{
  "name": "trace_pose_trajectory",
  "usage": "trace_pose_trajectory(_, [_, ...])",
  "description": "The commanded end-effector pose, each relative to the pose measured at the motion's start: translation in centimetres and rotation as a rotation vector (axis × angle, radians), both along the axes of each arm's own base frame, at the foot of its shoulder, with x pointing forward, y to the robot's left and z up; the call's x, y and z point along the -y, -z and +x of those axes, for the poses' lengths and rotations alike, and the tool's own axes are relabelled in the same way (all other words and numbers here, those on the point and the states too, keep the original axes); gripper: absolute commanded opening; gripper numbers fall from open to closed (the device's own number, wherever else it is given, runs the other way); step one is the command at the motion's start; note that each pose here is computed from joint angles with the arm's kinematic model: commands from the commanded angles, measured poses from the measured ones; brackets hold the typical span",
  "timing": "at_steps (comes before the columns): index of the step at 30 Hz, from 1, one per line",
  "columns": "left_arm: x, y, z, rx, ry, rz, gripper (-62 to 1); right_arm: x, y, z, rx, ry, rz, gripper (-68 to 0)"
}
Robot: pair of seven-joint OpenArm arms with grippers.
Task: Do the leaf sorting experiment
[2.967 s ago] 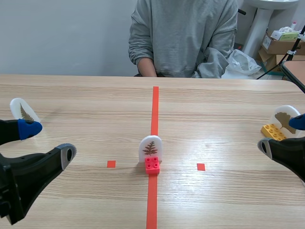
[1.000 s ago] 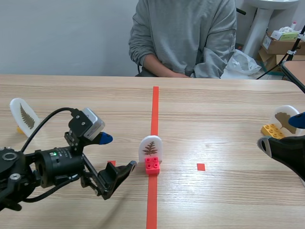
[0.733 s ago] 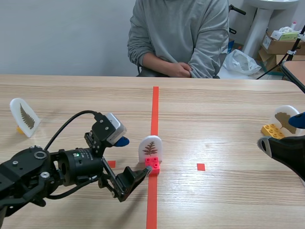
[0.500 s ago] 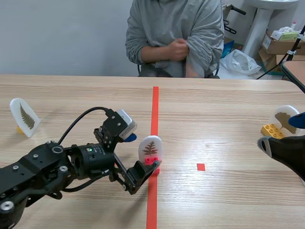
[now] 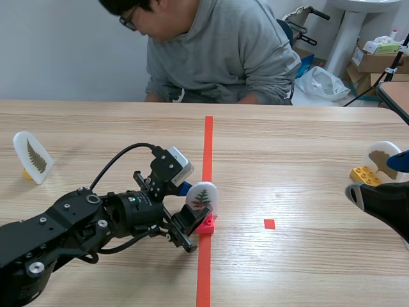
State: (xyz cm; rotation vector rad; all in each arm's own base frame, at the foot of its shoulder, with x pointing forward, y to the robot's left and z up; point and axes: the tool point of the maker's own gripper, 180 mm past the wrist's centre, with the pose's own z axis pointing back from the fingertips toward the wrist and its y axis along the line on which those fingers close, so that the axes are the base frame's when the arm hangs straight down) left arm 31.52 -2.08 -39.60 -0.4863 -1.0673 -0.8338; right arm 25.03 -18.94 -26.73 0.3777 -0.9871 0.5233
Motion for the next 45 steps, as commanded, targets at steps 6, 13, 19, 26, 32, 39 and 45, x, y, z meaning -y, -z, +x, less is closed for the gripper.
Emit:
trace_pose_trajectory(6, [0.6,-1.4,0.6,0.037,0.004,-0.037,-45.6,0.0,-1.1,0.4,0.034,-0.01,0.005,-3.7])
trace_pose_trajectory(13, [0.6,-1.4,0.6,0.036,0.005,-0.037,-54.7,0.0,-1.1,0.4,0.034,-0.01,0.005,-3.7])
trace_pose_trajectory(19, [0.6,-1.3,0.5,0.032,0.007,-0.035,-57.7,0.0,-1.1,0.4,0.034,-0.01,0.005,-3.7])
trace_pose_trajectory(26, [0.7,-1.6,0.5,0.037,0.017,-0.041,-57.7,0.0,-1.1,0.4,0.034,-0.01,0.005,-3.7])
trace_pose_trajectory(32, [1.7,-3.4,-0.8,0.056,0.083,-0.066,-57.7,0.0,-1.1,0.4,0.034,-0.01,0.004,-3.7])
trace_pose_trajectory(39, [1.1,-6.2,-2.0,0.093,0.065,-0.108,-57.7,0.0,-1.1,0.4,0.034,-0.01,0.005,-3.7])
trace_pose_trajectory(45, [-1.8,-8.3,-1.4,0.119,-0.042,-0.133,-57.7,0.0,-1.1,0.4,0.034,-0.01,0.004,-3.7])
